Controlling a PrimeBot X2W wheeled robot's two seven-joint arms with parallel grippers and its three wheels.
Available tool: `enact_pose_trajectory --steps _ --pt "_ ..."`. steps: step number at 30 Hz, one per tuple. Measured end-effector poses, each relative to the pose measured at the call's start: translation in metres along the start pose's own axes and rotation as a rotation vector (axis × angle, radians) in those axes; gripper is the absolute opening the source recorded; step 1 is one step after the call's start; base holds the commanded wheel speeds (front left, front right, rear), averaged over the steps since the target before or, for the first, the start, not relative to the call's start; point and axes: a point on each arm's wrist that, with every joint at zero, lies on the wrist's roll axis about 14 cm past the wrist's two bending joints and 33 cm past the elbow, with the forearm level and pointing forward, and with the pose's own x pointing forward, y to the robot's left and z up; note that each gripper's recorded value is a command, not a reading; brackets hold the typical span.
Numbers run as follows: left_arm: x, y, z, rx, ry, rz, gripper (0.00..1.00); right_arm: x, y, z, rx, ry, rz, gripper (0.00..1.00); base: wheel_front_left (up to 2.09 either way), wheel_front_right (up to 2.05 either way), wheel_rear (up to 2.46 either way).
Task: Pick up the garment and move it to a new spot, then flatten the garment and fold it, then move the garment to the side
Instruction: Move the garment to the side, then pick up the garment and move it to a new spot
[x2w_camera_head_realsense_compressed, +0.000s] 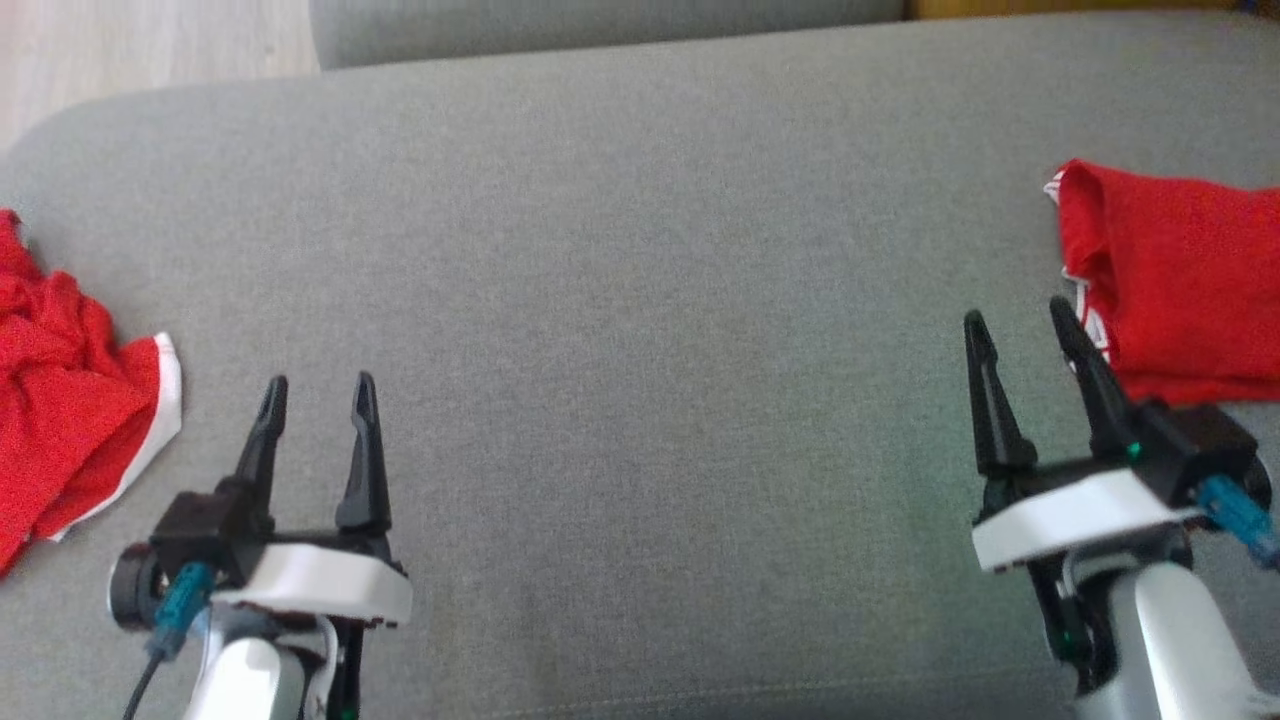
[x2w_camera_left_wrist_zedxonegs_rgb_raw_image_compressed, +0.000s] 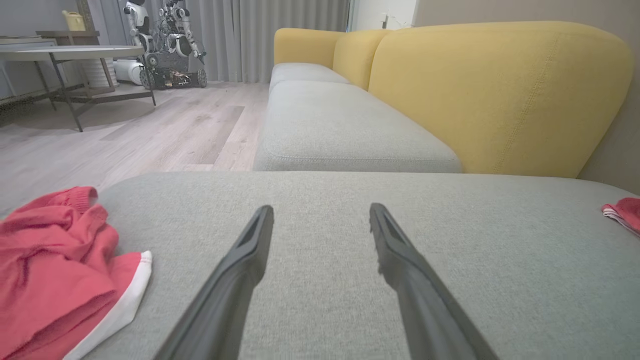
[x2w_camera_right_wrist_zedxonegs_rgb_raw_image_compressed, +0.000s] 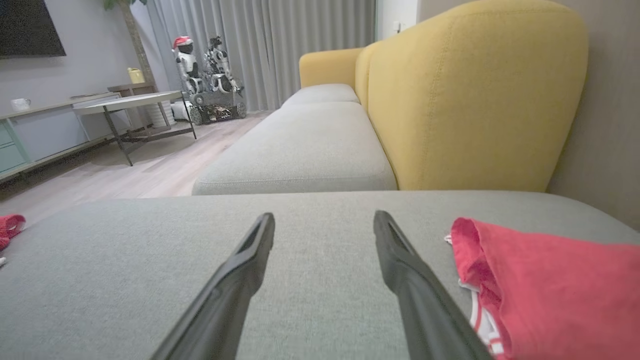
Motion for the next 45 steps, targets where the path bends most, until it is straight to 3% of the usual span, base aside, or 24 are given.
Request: enact_pose_trajectory --steps 19,45 --pt "-0.045 -0.001 0.003 0.018 0.022 0.0 1.0 -0.055 -0.001 0.006 0.024 0.01 -0.037 1.0 0.0 0.0 0.0" --pt "-0.047 -0.005 0.003 0.022 0.032 -0.01 1.0 -0.059 -0.007 0.007 0.028 0.015 -0.055 1.0 0.0 0.0 0.0"
